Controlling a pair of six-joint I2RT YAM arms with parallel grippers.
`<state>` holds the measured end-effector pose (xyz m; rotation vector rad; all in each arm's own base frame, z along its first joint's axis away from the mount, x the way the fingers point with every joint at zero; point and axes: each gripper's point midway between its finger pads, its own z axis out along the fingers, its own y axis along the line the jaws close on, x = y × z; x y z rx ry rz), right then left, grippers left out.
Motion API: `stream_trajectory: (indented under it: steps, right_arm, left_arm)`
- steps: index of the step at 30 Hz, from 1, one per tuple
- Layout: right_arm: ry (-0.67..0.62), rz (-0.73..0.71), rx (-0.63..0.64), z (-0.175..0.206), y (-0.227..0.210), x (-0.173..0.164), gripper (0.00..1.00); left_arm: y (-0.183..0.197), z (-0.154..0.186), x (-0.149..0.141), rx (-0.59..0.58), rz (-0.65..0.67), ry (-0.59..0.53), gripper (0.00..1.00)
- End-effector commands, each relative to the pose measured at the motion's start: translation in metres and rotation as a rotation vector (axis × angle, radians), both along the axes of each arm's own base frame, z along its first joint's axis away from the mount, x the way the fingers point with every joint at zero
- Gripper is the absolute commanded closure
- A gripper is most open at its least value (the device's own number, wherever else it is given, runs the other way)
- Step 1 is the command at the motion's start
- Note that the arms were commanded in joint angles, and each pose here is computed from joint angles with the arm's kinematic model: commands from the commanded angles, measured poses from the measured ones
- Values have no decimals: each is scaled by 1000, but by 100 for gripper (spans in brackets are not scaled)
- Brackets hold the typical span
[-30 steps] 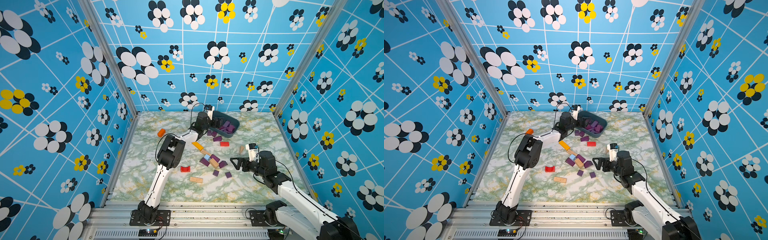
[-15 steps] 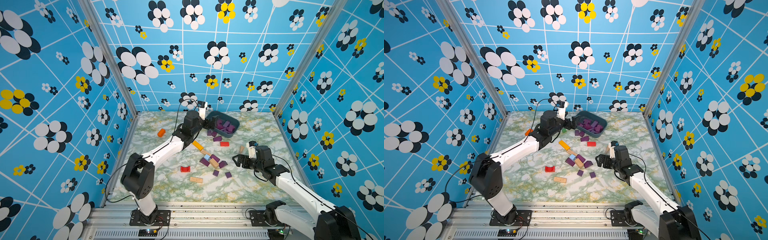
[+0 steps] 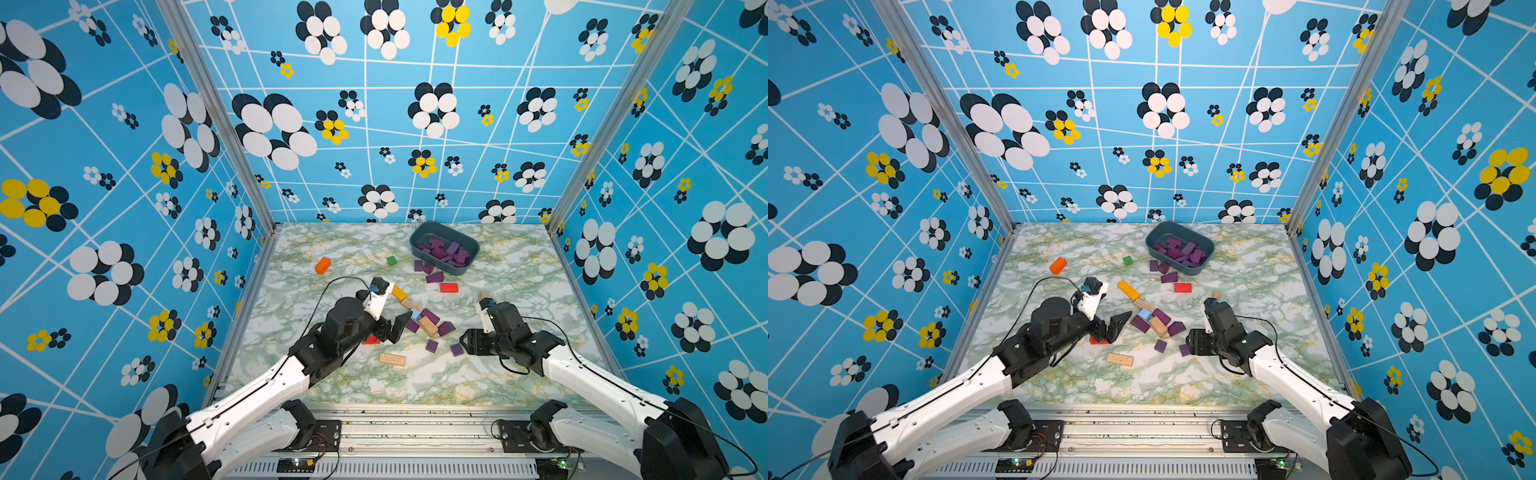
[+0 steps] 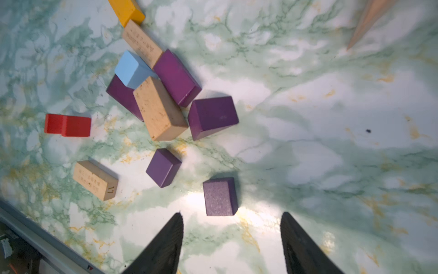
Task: Pick purple bricks into the storage bin
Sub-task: Pick up the building block from the center of the board.
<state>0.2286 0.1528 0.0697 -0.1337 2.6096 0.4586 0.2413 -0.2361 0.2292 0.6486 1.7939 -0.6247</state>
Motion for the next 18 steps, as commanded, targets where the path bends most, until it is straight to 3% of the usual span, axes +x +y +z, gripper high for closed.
stream_trajectory:
  steps: [1,5,18]
  right_arm:
    - [13,-44,-78,-10,-9,-6,33]
    - [9,-69,-68,-20,-10,-9,33]
    - [22,-30,-73,-33,4,-7,42]
  left_arm:
    - [-3,2,-28,-61,-119,-48,1]
    - [-10,-1,-43,-148,-198,-79,0]
    - [-26,-54,-40,-94,-247,-10,1]
